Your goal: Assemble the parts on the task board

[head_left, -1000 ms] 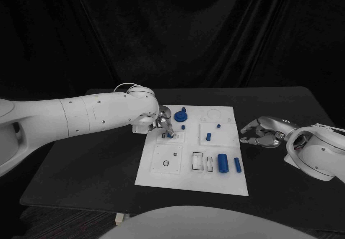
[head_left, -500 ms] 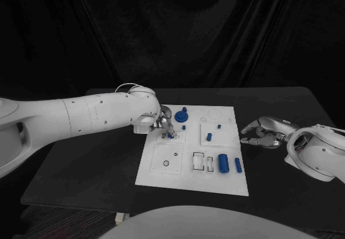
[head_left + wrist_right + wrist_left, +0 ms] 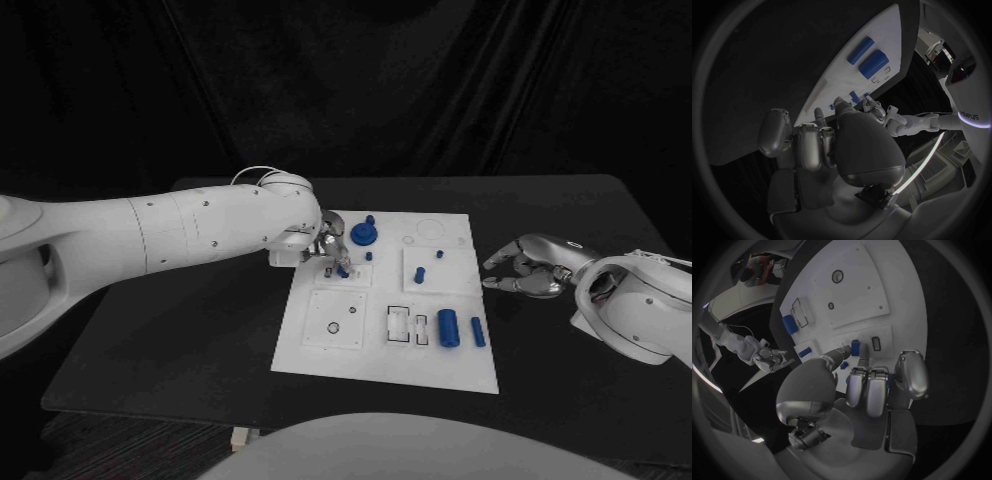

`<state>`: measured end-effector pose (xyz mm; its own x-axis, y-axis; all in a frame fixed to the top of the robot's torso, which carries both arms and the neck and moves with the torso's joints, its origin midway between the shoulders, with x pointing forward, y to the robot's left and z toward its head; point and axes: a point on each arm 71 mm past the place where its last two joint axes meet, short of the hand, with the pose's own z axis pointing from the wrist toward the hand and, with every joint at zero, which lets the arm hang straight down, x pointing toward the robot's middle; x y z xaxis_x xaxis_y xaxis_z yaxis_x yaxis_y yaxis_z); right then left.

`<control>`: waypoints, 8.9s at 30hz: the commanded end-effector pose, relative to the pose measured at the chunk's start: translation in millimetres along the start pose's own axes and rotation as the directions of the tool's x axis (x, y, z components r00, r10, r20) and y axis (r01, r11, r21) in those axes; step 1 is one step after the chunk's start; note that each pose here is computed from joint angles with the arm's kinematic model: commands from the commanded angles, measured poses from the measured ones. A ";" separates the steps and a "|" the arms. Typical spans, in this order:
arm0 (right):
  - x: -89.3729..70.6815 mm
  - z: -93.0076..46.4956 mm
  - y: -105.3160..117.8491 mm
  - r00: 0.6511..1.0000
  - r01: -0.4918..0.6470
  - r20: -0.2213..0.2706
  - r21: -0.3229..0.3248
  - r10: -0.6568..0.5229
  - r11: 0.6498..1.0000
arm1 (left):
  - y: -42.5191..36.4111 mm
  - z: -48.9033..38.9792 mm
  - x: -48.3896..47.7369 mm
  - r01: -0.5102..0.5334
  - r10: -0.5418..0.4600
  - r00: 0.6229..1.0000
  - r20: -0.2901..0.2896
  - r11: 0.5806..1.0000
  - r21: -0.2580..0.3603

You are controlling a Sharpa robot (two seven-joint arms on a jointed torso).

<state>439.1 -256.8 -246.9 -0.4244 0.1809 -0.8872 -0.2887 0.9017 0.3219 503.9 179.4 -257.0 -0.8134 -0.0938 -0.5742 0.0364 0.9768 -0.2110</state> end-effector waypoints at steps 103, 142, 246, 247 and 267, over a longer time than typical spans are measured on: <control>5.6 -4.2 -7.4 1.000 -0.002 -0.020 0.025 0.003 1.000 | 10.9 -29.3 13.5 0.074 -0.094 0.956 0.276 0.994 0.084; 6.3 -5.0 -7.4 1.000 -0.003 -0.025 0.024 0.003 1.000 | 10.1 -18.8 33.8 0.049 -0.060 0.974 0.220 0.997 0.052; 9.5 -3.9 -6.6 0.999 -0.008 -0.032 0.025 0.009 1.000 | 6.4 -4.6 10.4 0.025 -0.025 1.000 -0.013 1.000 -0.005; 9.5 -3.8 -6.7 0.999 -0.010 -0.032 0.025 0.010 1.000 | 6.5 -4.5 10.2 0.026 -0.026 1.000 -0.012 1.000 -0.005; 9.7 -2.6 -6.2 0.999 -0.014 -0.033 0.025 0.015 1.000 | 1.4 -0.5 6.6 0.032 -0.031 0.999 0.008 0.999 -0.017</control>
<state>435.0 -261.2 -255.1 -0.4504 0.1825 -0.8740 -0.2701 0.9051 0.3282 498.9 180.8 -259.1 -0.8057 -0.1276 -0.5785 0.0074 0.9743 -0.2252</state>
